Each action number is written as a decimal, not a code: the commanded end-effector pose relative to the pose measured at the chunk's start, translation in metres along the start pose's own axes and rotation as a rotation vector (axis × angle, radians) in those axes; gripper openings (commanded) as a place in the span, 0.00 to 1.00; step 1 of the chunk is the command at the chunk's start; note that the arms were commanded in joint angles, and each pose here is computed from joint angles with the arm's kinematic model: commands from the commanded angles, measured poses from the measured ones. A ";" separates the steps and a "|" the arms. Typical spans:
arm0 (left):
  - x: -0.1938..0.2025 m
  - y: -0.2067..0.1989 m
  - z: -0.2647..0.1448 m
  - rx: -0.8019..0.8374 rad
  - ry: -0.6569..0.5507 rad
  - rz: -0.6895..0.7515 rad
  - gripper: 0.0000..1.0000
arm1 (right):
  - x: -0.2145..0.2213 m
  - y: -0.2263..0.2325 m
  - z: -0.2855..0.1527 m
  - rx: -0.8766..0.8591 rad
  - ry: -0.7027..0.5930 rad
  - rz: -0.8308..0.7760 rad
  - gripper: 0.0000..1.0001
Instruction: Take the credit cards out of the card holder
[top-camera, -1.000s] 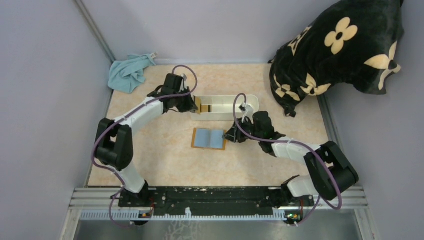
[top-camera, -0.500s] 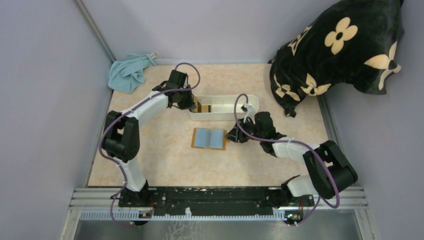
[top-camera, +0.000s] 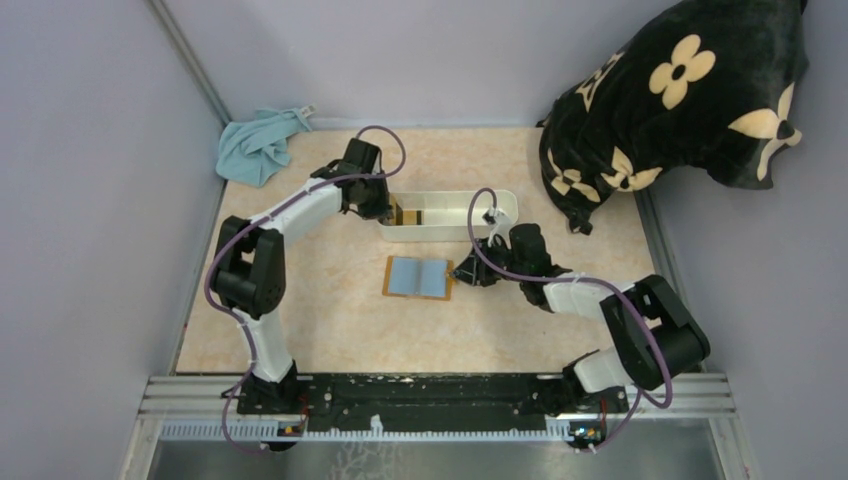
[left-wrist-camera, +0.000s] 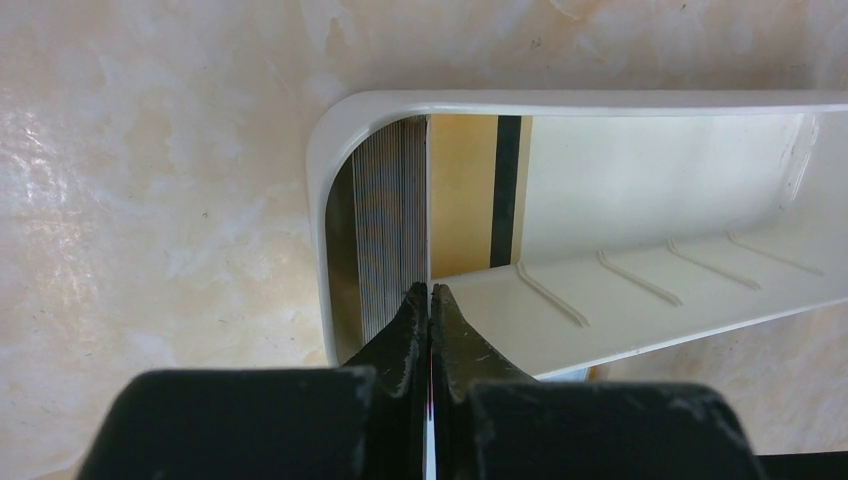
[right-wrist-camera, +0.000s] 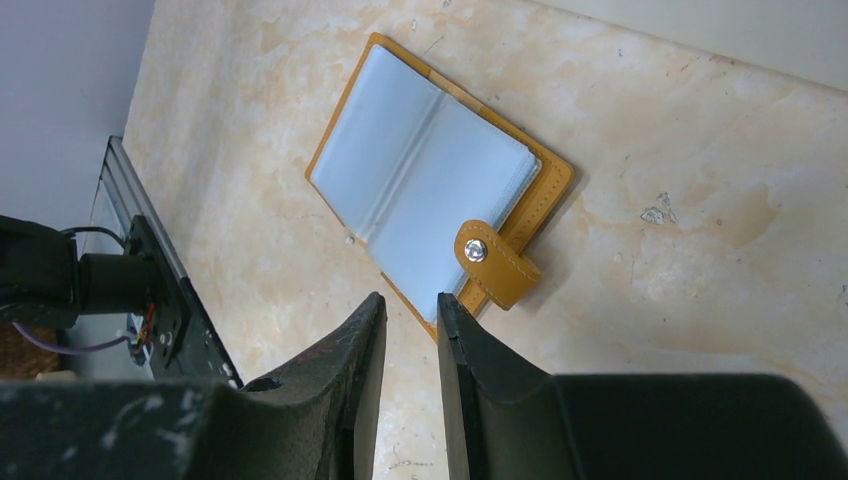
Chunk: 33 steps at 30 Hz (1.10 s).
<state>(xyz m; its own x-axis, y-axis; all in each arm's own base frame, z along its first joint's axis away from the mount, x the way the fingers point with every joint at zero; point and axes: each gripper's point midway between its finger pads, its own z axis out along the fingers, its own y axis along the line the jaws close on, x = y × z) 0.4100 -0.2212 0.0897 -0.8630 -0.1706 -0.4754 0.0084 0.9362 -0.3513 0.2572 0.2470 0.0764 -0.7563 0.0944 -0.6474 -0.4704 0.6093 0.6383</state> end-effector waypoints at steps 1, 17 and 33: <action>-0.009 -0.005 0.001 -0.010 -0.021 0.024 0.00 | -0.011 0.005 0.001 -0.037 -0.039 -0.042 0.26; -0.004 -0.005 0.012 -0.017 -0.011 0.040 0.13 | -0.009 0.001 0.002 -0.026 -0.032 -0.039 0.26; -0.024 -0.021 -0.031 0.032 -0.141 0.070 0.26 | -0.014 0.003 0.000 -0.013 -0.040 -0.049 0.26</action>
<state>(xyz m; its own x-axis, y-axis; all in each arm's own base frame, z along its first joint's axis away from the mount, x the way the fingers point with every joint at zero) 0.4129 -0.2272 0.0901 -0.8513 -0.1491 -0.5030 0.0299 0.9434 -0.3302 0.2579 0.2461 0.0703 -0.7628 0.0886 -0.6405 -0.4641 0.6148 0.6377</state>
